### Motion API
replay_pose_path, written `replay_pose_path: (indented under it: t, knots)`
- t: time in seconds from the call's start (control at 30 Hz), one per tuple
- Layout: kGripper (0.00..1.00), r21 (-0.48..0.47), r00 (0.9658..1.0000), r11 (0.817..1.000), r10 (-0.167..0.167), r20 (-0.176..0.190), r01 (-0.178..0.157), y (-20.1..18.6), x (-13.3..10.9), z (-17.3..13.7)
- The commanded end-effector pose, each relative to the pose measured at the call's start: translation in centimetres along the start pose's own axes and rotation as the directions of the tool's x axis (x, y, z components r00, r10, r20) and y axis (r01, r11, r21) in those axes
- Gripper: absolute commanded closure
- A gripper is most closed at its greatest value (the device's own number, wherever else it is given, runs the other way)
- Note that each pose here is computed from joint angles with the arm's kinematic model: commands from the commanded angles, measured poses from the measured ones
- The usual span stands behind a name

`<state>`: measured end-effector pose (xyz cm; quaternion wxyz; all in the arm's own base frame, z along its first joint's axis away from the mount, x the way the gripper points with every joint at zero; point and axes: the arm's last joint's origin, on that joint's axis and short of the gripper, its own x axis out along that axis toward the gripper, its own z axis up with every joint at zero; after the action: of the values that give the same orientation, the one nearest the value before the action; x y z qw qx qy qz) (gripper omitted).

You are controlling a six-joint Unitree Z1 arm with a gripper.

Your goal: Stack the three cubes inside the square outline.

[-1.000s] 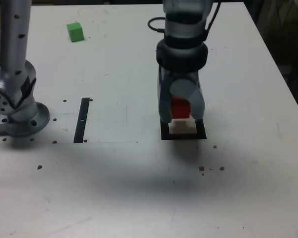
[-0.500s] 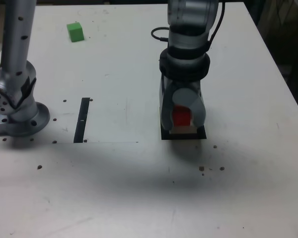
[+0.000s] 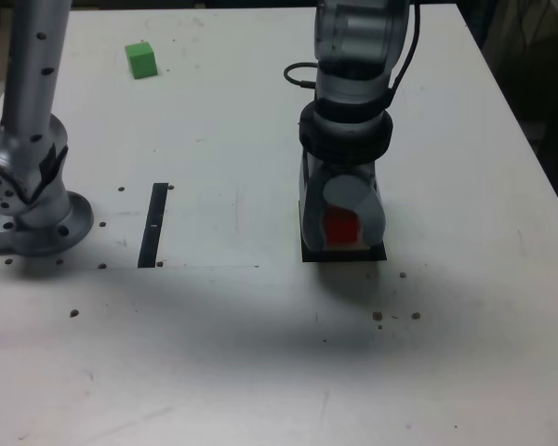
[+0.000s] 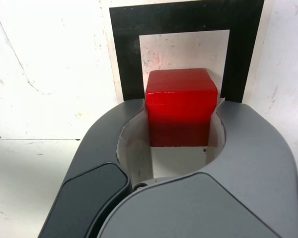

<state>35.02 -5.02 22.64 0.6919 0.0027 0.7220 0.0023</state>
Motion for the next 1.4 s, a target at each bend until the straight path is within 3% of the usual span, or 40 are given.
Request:
replay_pose_path:
  t: [0.0,0.1,0.2,0.5,0.9,1.37]
  knots:
    - [0.34,0.001,1.0000,1.000,-0.002,-0.004,0.002,0.1,0.3,0.0]
    - [0.10,0.003,1.0000,1.000,-0.005,-0.003,0.005,0.2,0.6,0.0]
    - [0.02,0.002,1.0000,1.000,-0.007,-0.004,0.007,0.2,0.7,-0.1]
    - [0.01,-0.005,1.0000,1.000,-0.002,-0.003,0.002,0.3,0.4,-0.6]
    - [0.01,-0.062,0.9988,0.997,0.049,-0.010,-0.049,3.2,-1.8,-2.0]
    - [0.00,-0.167,0.9991,0.985,0.037,-0.023,-0.040,9.4,-2.9,-1.9]
